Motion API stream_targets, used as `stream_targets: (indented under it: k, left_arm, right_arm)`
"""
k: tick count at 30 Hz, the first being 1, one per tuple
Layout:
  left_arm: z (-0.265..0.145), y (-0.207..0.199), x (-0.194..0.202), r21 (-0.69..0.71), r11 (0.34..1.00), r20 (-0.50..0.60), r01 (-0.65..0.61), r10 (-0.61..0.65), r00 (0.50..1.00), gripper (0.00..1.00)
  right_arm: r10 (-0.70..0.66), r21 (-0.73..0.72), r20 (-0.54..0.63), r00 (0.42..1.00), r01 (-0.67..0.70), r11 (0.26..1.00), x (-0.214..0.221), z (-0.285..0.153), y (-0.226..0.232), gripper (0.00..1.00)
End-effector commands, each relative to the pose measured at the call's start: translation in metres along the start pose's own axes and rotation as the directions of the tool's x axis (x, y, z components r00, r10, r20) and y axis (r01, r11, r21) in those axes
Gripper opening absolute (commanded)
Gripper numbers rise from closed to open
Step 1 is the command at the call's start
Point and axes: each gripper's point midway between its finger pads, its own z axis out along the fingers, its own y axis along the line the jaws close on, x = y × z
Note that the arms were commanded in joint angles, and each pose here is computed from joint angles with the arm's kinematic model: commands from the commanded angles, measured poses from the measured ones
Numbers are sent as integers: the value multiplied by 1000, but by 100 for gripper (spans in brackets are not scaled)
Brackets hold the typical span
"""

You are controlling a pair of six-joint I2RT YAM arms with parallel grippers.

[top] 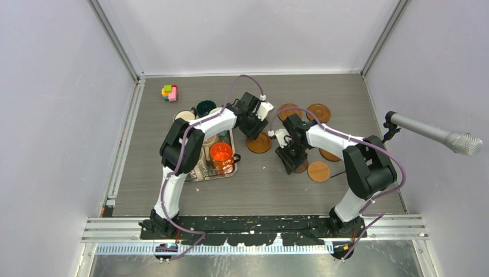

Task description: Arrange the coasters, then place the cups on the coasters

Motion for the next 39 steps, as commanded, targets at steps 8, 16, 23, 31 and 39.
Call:
stream_targets:
  k: [8,16,23,31,39]
  left_arm:
    - [-20,2,-15,31,998,61,46,-48,997,51]
    - [-19,-4,-18,67,997,64,45,-50,997,51]
    - [-17,-8,-26,88,995,76,52,-59,995,50]
    - [-14,-24,-35,110,994,85,20,-29,996,49]
    - [9,-29,-37,114,992,55,49,-56,997,45]
  right_arm:
    - [-209,-235,-40,977,194,953,33,-7,53,41]
    - [-199,-96,204,959,222,970,-17,-61,41,59]
    - [71,242,189,979,-117,963,-15,-85,-48,56]
    - [237,503,167,957,-289,815,29,-95,-132,43]
    - [303,552,108,947,-310,774,40,-73,-167,38]
